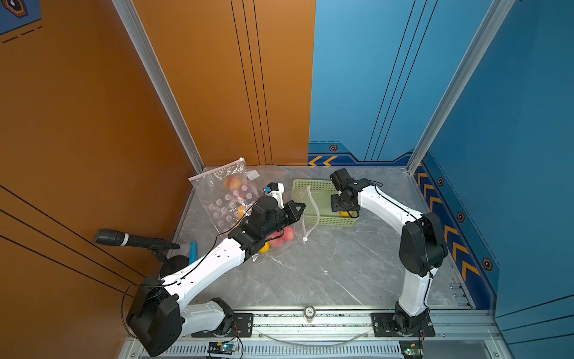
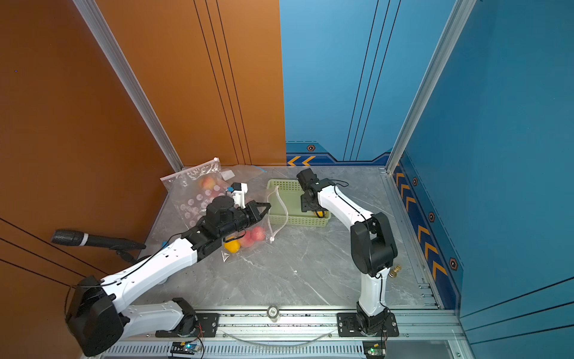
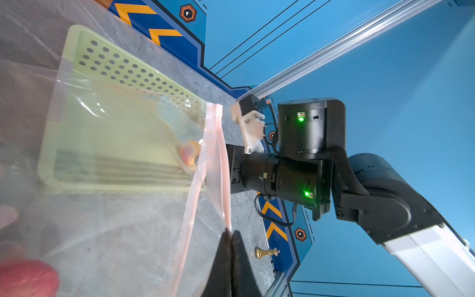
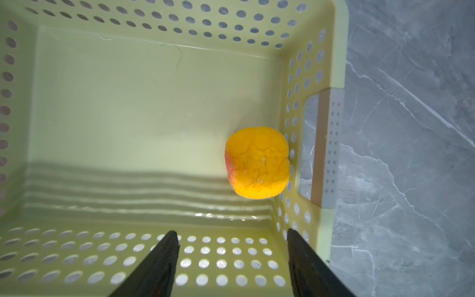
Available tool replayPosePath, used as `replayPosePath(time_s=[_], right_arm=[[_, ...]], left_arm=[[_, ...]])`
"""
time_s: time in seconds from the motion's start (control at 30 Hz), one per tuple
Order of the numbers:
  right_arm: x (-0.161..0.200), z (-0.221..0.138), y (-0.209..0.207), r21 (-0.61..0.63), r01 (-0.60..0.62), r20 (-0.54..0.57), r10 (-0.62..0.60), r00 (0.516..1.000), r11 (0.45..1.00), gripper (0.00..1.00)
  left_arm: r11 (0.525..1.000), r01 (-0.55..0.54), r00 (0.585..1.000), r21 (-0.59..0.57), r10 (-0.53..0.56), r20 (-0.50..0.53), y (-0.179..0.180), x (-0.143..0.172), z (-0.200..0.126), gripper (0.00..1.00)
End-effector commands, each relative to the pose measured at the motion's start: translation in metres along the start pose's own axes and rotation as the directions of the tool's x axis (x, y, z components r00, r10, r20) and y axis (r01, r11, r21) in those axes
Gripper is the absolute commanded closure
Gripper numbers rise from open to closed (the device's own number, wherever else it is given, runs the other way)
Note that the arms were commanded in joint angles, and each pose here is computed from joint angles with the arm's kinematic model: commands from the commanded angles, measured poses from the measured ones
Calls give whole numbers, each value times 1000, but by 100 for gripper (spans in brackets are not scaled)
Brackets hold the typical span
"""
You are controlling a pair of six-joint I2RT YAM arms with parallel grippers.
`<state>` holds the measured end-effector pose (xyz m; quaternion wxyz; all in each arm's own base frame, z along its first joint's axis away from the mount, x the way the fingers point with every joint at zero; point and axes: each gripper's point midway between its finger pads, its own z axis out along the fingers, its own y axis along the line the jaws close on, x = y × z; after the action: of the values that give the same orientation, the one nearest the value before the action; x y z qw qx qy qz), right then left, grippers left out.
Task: Place the peach in a zip-top bag and seal the zipper
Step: Pick up the peach from the basket.
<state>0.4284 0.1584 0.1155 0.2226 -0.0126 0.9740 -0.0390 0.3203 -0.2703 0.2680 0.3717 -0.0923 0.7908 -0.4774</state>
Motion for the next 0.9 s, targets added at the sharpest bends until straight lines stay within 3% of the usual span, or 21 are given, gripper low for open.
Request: replayPosePath(time_s=[0.0,0.6,0.87], right_arm=[[-5,8,-14,56,18,-25,-17,1000,998,30],[13,73,-8,49,40,-162,-32,986,998,29],[8,84,-5,29,30,-151,-25,988,999,30]], left_arm=[[1000,-22,1000,1,22,1,4,-1,0,100],[1000,-14,1000,7,14,-2,5,2,1,100],[1000,-10,1000,6,10,-8,6,5,1,100]])
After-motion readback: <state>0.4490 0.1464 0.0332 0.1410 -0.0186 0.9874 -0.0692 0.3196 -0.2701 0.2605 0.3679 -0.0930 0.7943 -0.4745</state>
